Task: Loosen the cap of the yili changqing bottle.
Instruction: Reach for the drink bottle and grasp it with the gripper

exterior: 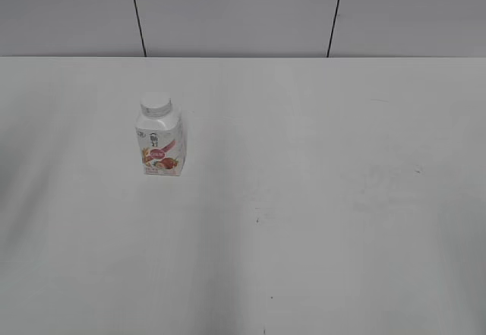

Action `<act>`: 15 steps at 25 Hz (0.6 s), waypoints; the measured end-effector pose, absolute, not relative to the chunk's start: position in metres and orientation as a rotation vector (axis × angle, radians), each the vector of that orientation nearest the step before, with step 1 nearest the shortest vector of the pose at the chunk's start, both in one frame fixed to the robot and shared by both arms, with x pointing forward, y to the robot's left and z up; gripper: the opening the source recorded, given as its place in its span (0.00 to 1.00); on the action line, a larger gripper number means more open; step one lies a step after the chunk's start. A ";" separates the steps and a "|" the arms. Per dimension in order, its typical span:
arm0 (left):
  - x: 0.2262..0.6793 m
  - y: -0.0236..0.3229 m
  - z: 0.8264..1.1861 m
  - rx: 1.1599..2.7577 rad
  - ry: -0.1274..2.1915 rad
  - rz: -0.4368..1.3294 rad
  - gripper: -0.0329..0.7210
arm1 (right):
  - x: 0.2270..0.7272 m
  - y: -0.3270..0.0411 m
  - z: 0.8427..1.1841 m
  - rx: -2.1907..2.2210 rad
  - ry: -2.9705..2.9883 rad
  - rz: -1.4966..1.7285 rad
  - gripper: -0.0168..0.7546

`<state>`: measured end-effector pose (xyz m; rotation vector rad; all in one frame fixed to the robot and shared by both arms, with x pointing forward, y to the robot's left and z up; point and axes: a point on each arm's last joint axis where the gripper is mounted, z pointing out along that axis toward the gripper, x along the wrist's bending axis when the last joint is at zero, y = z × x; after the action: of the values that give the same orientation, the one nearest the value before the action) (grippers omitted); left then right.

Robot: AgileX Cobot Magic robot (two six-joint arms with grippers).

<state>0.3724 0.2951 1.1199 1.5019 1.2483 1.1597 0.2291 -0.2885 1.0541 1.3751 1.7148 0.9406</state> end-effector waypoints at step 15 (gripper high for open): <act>0.458 0.263 1.053 1.614 1.222 0.997 0.79 | 0.229 -0.289 1.054 1.375 1.715 0.941 0.78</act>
<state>0.4583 0.2634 1.0527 1.6144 1.2216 0.9973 0.2291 -0.2885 1.0541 1.3751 1.7148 0.9406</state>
